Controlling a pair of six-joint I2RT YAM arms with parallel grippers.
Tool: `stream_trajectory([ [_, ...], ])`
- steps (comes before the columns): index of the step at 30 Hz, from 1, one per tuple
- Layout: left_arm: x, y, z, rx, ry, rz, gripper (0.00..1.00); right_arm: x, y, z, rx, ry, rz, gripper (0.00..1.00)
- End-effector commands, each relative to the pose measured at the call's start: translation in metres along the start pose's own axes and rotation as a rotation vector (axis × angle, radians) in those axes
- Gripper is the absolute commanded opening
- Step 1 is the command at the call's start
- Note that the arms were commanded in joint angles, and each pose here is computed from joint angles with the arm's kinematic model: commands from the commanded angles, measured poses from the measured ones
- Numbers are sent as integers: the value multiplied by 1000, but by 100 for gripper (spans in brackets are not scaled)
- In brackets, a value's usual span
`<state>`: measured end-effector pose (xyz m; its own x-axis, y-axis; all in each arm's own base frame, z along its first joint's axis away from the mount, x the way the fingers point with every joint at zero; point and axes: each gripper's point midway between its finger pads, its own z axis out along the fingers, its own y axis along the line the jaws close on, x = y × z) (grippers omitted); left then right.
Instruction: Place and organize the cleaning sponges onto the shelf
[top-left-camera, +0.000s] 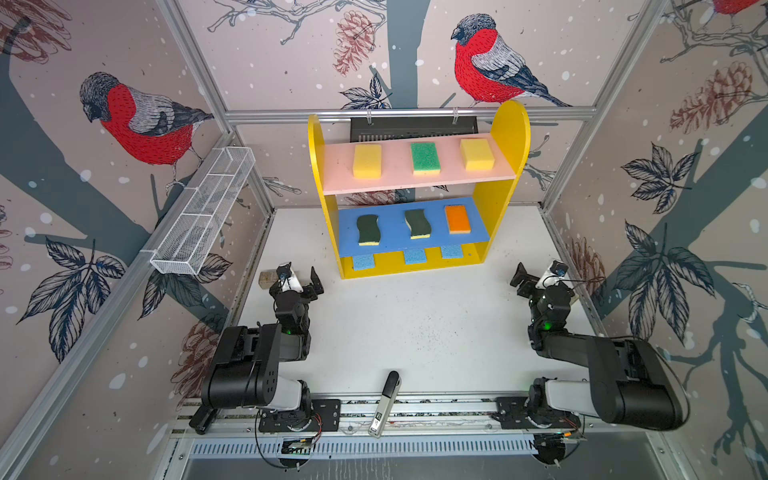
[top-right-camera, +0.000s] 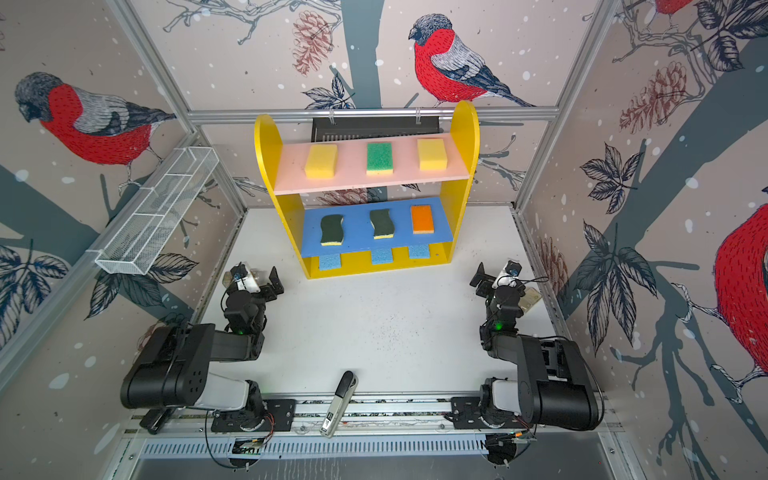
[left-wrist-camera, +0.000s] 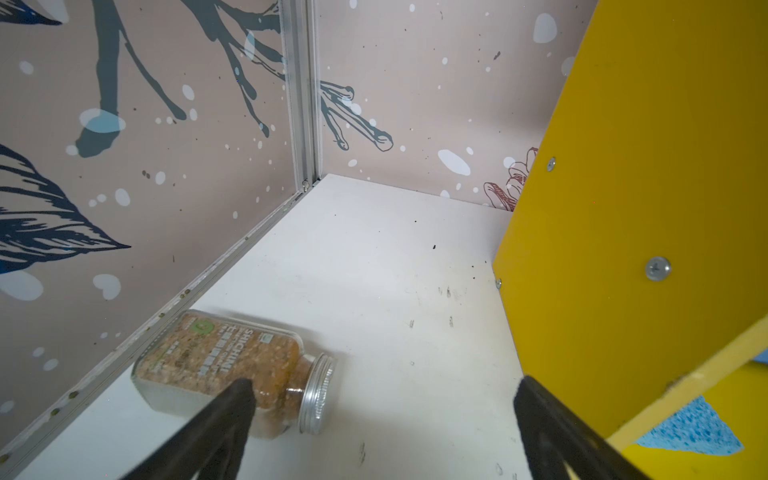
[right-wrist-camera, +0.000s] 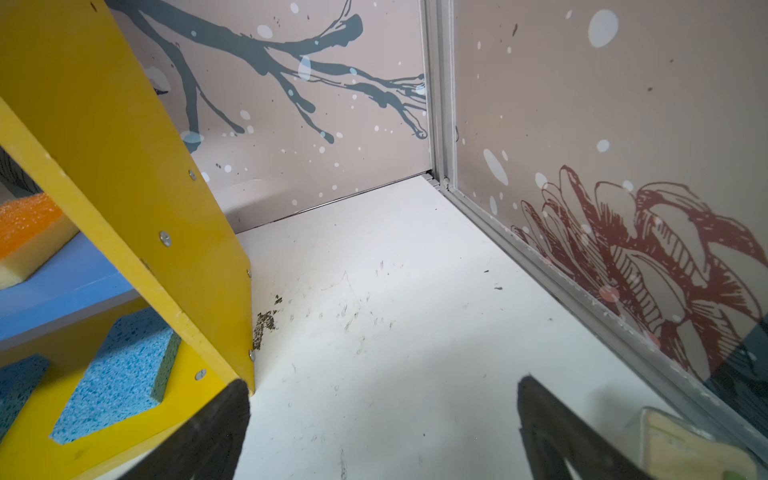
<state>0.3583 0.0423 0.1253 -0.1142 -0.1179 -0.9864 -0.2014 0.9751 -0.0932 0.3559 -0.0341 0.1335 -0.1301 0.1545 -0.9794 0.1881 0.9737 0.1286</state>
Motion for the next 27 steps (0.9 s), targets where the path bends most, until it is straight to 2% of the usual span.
stream_trajectory([
  [1, -16, -11, 0, 56, -70, 23, 97, -12, 9, 2, -32, -58, -36, 100],
  [11, -9, -14, 0, 59, -81, 40, 98, 5, 21, 7, -93, -40, -77, 100],
  [27, -4, -21, 9, 58, -44, 77, 97, 11, 22, 17, -77, 6, -89, 99],
])
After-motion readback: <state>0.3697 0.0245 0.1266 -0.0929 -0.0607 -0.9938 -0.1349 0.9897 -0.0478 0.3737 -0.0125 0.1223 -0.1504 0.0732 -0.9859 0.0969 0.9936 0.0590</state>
